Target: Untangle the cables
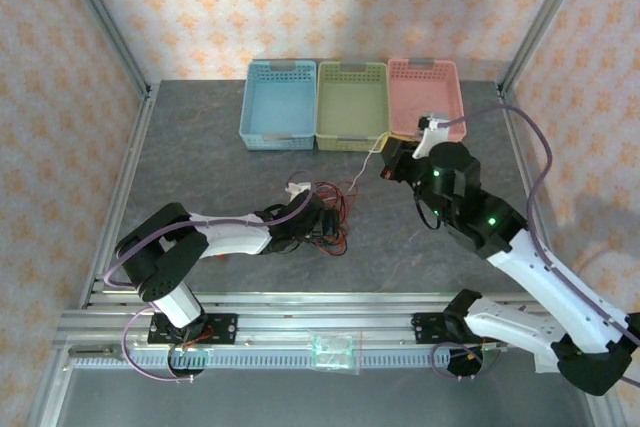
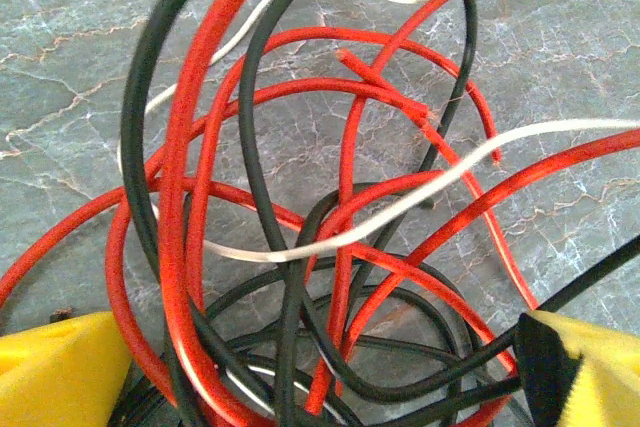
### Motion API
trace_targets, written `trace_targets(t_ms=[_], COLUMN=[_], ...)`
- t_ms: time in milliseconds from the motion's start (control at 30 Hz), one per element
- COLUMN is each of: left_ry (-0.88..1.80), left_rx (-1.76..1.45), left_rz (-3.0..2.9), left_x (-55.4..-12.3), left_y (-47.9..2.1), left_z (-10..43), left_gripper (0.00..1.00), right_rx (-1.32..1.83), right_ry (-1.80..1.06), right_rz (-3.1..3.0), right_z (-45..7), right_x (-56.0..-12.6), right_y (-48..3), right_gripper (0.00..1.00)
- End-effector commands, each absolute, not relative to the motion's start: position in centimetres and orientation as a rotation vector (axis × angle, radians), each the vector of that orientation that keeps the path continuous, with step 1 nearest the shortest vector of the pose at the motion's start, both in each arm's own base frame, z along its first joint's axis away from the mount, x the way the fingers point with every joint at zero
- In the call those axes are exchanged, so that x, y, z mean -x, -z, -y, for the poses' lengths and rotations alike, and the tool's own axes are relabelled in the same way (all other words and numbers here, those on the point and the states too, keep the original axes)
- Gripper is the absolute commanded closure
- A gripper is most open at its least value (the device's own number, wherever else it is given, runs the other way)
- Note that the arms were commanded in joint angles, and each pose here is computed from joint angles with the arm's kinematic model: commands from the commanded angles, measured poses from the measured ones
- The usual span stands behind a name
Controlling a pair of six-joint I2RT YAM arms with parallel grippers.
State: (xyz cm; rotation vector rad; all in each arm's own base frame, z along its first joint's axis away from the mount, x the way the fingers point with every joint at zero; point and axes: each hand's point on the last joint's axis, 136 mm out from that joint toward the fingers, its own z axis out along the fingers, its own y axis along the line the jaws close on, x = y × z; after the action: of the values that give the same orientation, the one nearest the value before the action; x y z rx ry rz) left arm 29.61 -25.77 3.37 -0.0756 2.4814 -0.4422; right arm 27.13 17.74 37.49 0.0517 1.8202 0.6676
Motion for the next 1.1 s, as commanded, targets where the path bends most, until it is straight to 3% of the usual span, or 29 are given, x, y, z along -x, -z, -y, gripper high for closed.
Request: trace_targets(t_ms=[0,600,1067], left_ry=[0.356,0.309,0.281], left_rx=[0.055,0.077,0.094], left_rz=[-2.56,-2.578,-2.606], left_x=[-28.1,-27.3,-26.4], left_y=[-0.7,0.0,1.3], left_z=[24.2,22.9,22.0], left_gripper=[0.01,0.01,0.01], right_rx=[-0.103,-0.089,-0.118], right_ry=[-0.645,-0.495,-0.423], right_rz=[-1.663,-1.469,-1.389], right_z=[-15.4,-11.0,-9.0], right_x=[-26.5,-24.3,-23.6], right_y=[-42.4,-51.3,-54.2], right_gripper=[1.0,1.0,1.0])
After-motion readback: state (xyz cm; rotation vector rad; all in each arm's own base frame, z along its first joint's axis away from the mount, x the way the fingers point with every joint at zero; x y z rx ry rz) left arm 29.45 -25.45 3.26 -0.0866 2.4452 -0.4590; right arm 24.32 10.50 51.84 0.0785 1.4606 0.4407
